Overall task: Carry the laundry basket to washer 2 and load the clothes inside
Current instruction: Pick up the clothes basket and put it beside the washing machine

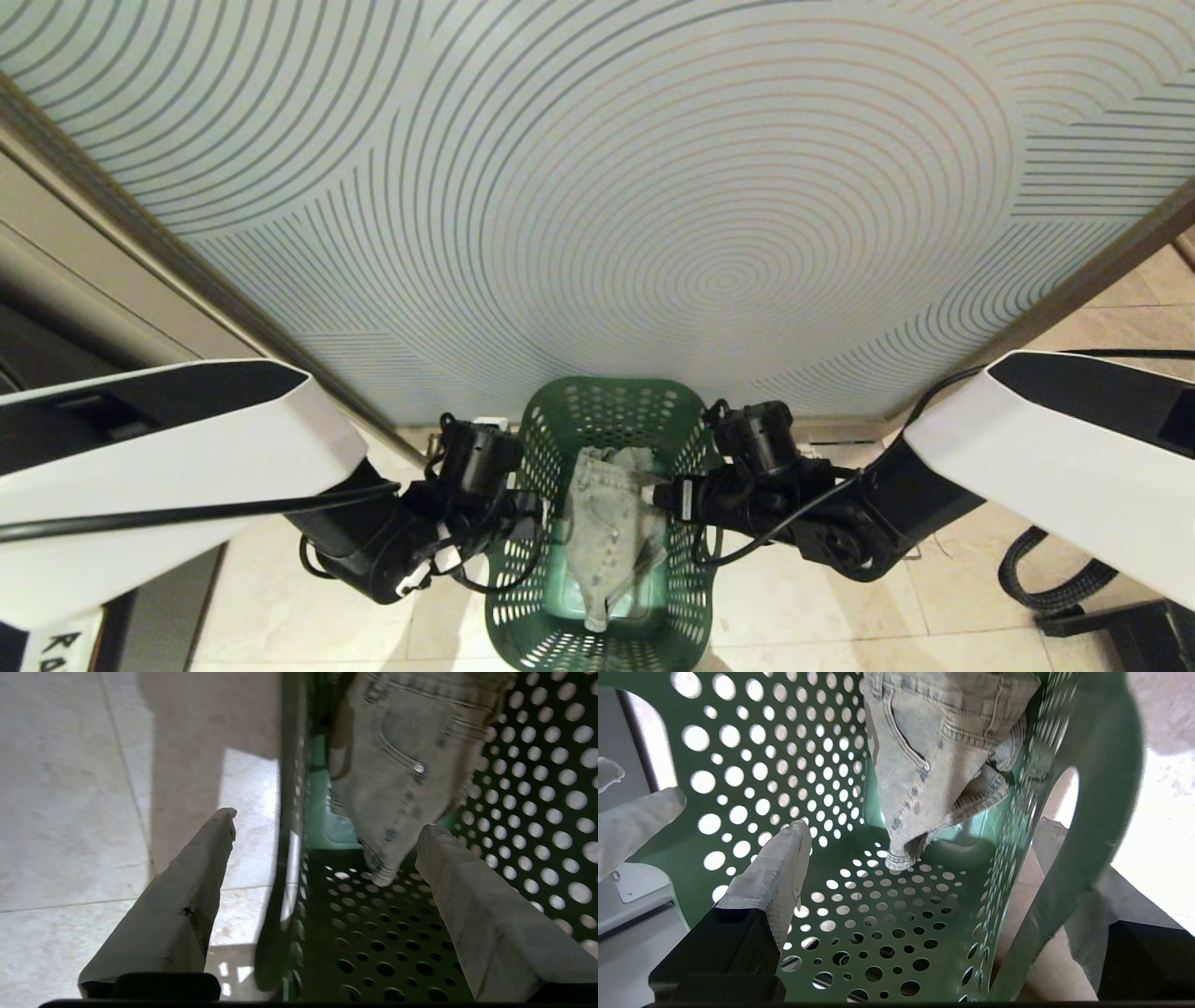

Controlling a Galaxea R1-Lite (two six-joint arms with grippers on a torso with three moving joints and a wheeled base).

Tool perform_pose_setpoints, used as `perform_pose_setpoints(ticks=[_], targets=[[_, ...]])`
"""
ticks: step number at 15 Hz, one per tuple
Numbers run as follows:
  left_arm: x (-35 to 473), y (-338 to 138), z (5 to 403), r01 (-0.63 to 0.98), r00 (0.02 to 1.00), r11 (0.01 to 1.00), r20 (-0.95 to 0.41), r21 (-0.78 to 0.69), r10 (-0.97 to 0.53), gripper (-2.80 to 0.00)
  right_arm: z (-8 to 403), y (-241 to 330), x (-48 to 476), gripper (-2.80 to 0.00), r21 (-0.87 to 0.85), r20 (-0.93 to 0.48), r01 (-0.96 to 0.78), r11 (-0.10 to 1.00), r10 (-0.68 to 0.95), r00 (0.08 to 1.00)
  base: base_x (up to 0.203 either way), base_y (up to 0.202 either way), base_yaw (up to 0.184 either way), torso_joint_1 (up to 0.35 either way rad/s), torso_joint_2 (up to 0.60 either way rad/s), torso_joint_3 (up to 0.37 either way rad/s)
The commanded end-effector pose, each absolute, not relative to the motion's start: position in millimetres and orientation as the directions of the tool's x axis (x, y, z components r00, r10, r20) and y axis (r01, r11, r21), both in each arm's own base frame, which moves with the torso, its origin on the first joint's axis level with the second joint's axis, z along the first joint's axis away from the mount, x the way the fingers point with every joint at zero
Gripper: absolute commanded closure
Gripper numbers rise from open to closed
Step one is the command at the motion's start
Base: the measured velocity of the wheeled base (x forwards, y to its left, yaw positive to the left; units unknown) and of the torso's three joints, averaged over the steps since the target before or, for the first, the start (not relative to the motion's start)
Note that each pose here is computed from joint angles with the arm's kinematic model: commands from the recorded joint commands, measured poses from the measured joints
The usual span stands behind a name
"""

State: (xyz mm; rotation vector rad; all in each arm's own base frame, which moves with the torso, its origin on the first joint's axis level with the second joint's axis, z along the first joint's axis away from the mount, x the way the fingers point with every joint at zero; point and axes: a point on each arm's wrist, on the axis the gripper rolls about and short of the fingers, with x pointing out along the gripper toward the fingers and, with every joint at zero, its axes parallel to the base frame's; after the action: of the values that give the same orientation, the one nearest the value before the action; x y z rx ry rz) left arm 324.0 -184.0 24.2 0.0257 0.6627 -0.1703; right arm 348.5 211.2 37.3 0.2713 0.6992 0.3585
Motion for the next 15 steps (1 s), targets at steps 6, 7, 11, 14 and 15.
perform_pose_setpoints(ticks=[6, 7, 11, 14, 15], targets=[[320, -190, 26, 0.161, 0.72, 0.966, -0.645, -0.202, -0.255, -2.8, 24, 215, 354, -2.8, 0.334, -0.549, -0.266, 0.904, 0.416, 0.725, 0.0, 0.0, 0.0, 0.0, 0.0, 0.0], [320, -192, 25, 0.163, 0.714, 0.963, -0.648, -0.214, -0.265, -2.8, 24, 215, 355, -2.8, 0.334, -0.547, -0.266, 0.904, 0.416, 0.727, 0.0, 0.0, 0.0, 0.0, 0.0, 0.0], [318, -209, 25, 0.195, 0.708, 0.949, -0.634, -0.249, -0.312, -2.8, 20, 216, 357, -2.8, 0.336, -0.538, -0.27, 0.902, 0.419, 0.731, 0.0, 0.0, 0.0, 0.0, 0.0, 0.0], [320, -212, 27, 0.209, 0.699, 0.936, -0.627, -0.282, -0.345, -2.8, 18, 217, 359, -2.8, 0.344, -0.514, -0.279, 0.897, 0.428, 0.743, 0.0, 0.0, 0.0, 0.0, 0.0, 0.0], [320, -213, 27, 0.209, 0.698, 0.936, -0.627, -0.282, -0.345, -2.8, 16, 218, 359, -2.8, 0.343, -0.514, -0.279, 0.897, 0.428, 0.743, 0.0, 0.0, 0.0, 0.0, 0.0, 0.0]])
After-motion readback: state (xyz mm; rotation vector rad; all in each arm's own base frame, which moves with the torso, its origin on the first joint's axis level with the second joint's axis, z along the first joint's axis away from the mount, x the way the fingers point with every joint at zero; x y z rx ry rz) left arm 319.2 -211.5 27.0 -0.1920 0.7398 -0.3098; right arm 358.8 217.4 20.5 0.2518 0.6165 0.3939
